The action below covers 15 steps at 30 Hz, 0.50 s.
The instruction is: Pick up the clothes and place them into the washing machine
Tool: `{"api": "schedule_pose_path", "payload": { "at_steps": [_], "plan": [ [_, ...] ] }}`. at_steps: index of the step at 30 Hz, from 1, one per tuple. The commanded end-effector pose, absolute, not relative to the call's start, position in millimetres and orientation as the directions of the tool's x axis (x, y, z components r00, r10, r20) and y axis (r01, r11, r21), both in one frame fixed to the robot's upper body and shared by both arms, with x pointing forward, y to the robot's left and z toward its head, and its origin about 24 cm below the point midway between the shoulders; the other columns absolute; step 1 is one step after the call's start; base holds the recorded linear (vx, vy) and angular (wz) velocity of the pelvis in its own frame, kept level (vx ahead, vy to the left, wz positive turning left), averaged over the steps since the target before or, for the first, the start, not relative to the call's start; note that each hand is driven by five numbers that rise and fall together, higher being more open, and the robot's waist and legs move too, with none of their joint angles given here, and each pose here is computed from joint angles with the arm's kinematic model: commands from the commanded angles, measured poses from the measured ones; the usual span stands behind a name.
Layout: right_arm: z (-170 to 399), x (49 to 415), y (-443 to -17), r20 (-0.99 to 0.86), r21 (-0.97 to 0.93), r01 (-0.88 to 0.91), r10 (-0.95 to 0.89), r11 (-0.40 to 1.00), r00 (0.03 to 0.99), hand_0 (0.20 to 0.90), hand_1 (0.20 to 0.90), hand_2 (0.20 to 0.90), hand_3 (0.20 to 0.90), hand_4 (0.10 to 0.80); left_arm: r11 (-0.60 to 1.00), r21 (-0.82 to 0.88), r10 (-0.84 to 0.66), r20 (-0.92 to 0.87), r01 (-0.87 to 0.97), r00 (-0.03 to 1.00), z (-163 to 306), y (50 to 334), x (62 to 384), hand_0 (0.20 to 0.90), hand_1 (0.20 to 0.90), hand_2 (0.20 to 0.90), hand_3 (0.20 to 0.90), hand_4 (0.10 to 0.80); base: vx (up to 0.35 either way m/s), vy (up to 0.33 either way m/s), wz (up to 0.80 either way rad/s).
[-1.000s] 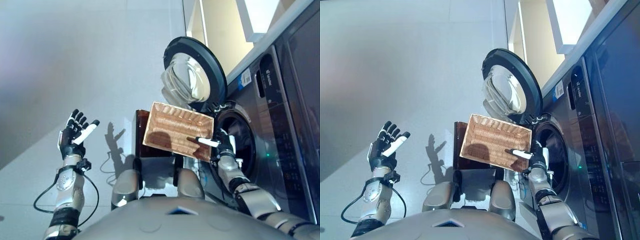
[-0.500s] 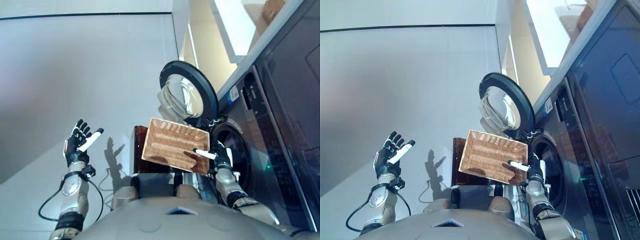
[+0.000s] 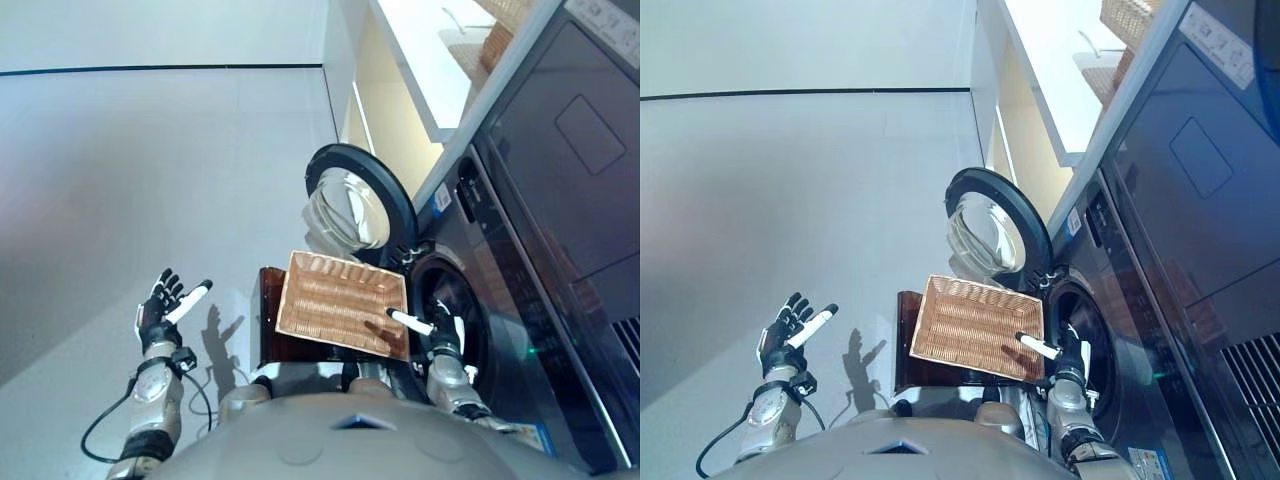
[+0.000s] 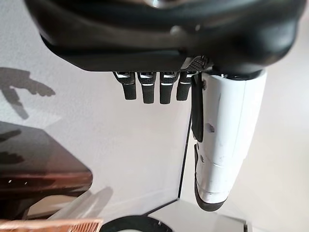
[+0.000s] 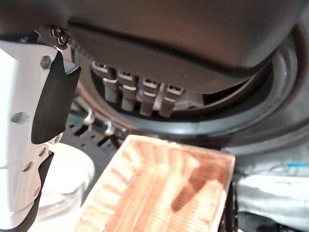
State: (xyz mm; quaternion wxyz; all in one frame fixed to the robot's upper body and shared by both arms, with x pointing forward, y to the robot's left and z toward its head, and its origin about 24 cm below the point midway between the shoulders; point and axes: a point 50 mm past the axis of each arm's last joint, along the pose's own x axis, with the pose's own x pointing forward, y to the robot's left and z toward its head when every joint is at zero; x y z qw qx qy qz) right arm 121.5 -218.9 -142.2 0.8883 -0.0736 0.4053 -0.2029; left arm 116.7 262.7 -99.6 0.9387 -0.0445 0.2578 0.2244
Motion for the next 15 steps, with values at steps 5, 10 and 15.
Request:
{"api": "schedule_pose_path", "payload": {
  "at_steps": [5, 10, 15],
  "plan": [
    [-126.3, 151.7, -217.6, -0.584, -0.22, 0.353, -0.413, 0.909, 0.699, 0.9, 0.9, 0.9, 0.9, 0.8, 0.929, 0.061, 0.358, -0.399, -0.365, 0.844, -87.8, 259.3, 150.2, 0.9, 0.9, 0.9, 0.9, 0.8, 0.013, 0.016, -0.05],
    [-123.4, 155.0, -220.9, -0.567, -0.22, 0.366, -0.424, 0.904, 0.707, 0.9, 0.9, 0.9, 0.9, 0.8, 0.928, 0.069, 0.361, -0.406, -0.366, 0.839, -89.6, 258.9, 150.3, 0.9, 0.9, 0.9, 0.9, 0.8, 0.009, 0.003, -0.05],
    [-123.2, 153.2, -223.4, -0.564, -0.219, 0.372, -0.429, 0.902, 0.706, 0.9, 0.9, 0.9, 0.9, 0.8, 0.931, 0.062, 0.353, -0.401, -0.36, 0.845, -88.9, 256.4, 150.7, 0.9, 0.9, 0.9, 0.9, 0.8, 0.0, 0.0, 0.0]
  ]
}}
